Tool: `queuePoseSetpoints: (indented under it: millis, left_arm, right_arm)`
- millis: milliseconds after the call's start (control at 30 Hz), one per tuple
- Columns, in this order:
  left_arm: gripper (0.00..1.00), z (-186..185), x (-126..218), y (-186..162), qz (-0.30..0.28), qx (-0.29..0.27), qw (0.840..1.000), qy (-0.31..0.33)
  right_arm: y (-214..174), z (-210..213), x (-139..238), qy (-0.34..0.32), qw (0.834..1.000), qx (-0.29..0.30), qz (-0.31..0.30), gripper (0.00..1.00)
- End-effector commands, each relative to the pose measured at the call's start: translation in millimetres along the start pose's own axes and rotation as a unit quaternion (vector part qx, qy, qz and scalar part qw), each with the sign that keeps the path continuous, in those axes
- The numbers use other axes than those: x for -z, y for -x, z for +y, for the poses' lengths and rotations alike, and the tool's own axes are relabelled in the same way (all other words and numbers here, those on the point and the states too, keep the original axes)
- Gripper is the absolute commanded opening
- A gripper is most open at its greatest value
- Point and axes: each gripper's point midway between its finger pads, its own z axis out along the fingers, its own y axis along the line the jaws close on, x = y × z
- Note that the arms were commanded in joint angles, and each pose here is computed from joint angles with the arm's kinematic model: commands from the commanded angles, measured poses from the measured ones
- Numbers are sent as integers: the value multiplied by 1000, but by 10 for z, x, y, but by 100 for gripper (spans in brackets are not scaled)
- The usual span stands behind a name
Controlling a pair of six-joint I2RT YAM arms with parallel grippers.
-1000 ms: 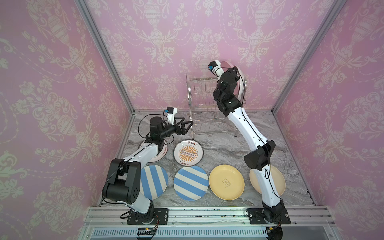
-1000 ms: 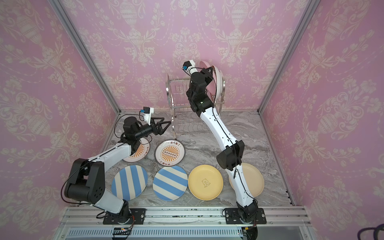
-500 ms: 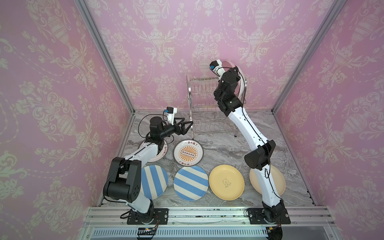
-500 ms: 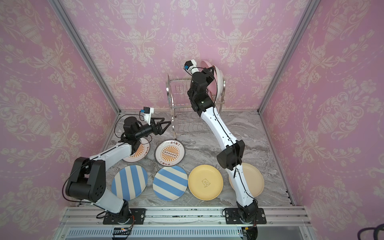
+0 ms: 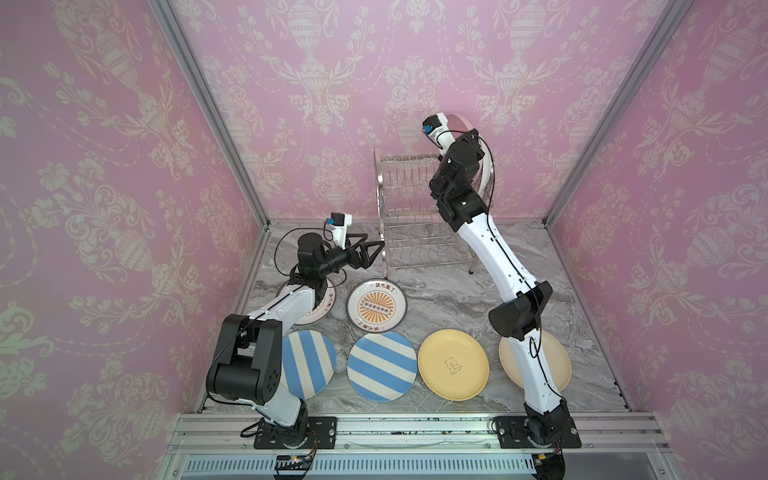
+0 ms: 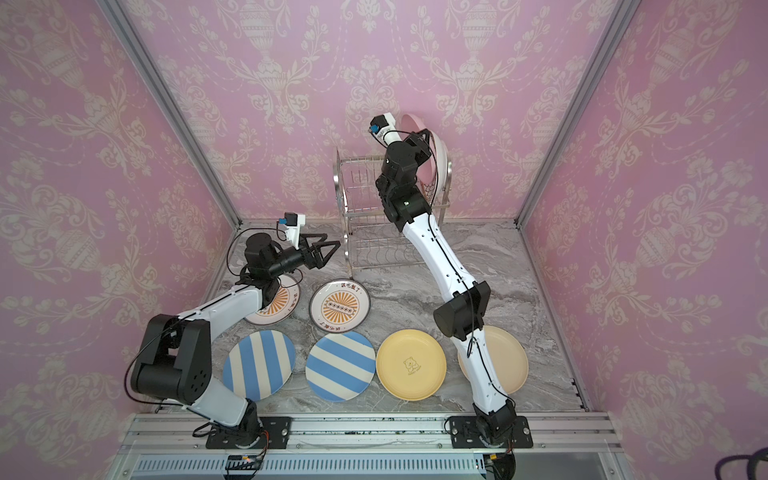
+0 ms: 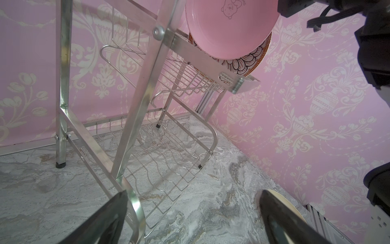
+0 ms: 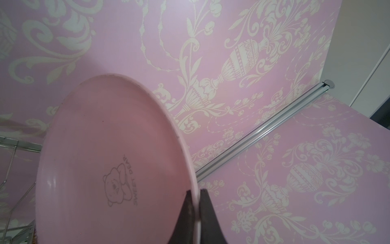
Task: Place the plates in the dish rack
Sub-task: 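Lower the pink plate into the rack slots beside the flower plate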
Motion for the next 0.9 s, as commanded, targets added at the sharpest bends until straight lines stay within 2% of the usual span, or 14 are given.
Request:
queuePoseSetpoints:
  millis: [0,467,700,867]
  left_arm:
    - [99,-75,4,66,-3,-2,1000,-23]
    - [99,40,-39,47,0,-14,1000,-8]
    - [99,226,-124,70,12,-55,998,28]
    - [99,269,-298,63,25,-79,996,27]
  right_arm:
    - [-6,-188,-22,-25,999,-47,3,0]
    - [-116,127,-29,2,999,-45,20,0]
    - [-128,117,-8,14,998,-61,19,0]
    - [-142,61,19,25,997,-65,20,0]
